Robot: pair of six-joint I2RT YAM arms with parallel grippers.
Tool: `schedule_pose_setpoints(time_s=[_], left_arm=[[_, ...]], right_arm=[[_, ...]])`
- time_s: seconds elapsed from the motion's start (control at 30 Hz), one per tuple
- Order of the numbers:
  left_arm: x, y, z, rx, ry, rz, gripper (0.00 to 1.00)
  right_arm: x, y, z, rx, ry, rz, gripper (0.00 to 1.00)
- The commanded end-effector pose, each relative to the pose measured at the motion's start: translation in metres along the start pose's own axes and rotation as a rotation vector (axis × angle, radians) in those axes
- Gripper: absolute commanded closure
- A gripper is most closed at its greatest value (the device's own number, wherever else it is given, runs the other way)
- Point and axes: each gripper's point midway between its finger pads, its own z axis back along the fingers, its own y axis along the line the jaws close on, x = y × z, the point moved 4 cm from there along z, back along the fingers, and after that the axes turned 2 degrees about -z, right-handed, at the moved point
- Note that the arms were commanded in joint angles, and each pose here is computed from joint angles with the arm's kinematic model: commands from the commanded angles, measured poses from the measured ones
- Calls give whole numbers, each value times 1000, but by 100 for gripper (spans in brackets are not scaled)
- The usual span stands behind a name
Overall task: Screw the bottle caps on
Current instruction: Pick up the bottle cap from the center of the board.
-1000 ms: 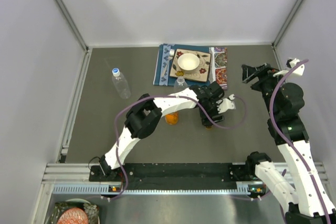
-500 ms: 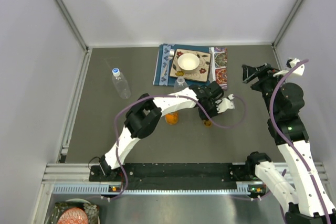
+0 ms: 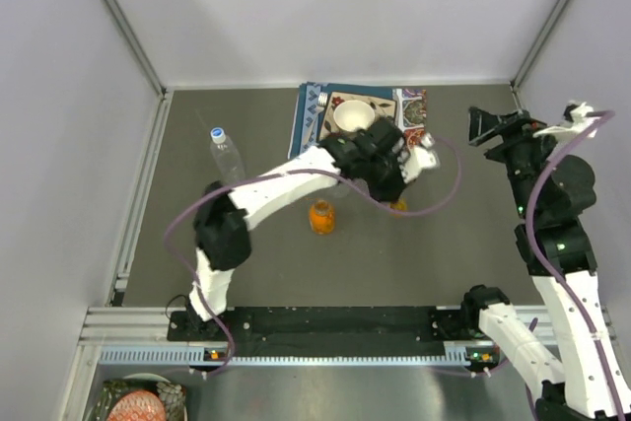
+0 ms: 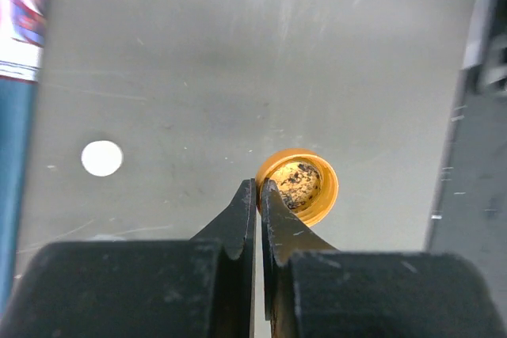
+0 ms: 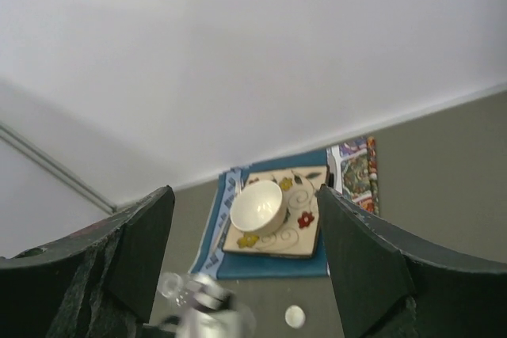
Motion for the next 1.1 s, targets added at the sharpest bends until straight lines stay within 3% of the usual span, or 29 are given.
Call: schedule_pose_setpoints(time_s=[0.0, 0.07, 0.2, 0.3, 0.33, 0.4, 0.43, 0.5, 0.57, 0.73, 1.07], left_arm=[[71, -5, 154, 4, -430, 53, 100], [65, 2, 190, -55, -516, 152, 100], [60, -10, 265, -86, -681, 163, 100], [46, -26, 303, -167, -763, 214, 100], [43, -20, 312, -168, -807, 213, 100], [41, -42, 330, -307, -836, 292, 100], [41, -39, 332, -320, -887, 246, 100], [42, -57, 343, -431, -910, 332, 100], [38, -60, 339, -483, -916, 426, 100], [40, -65, 344, -472, -952, 462, 100], [40, -94, 360, -538, -967, 431, 100]], right_arm=[[51, 20, 13, 28, -126, -22, 26], [53, 29, 13, 63, -112, -51, 26], [44, 52, 12, 229, -52, -52, 21], [32, 91, 23, 593, -24, 12, 11], [32, 113, 38, 793, -20, 39, 9], [20, 127, 44, 923, 28, 54, 9], [18, 134, 49, 991, 1, 121, 8], [8, 153, 63, 1097, -6, 158, 4], [0, 164, 62, 1115, -46, 269, 4], [-28, 193, 81, 1232, -160, 468, 6], [-35, 219, 95, 1250, -317, 503, 7]])
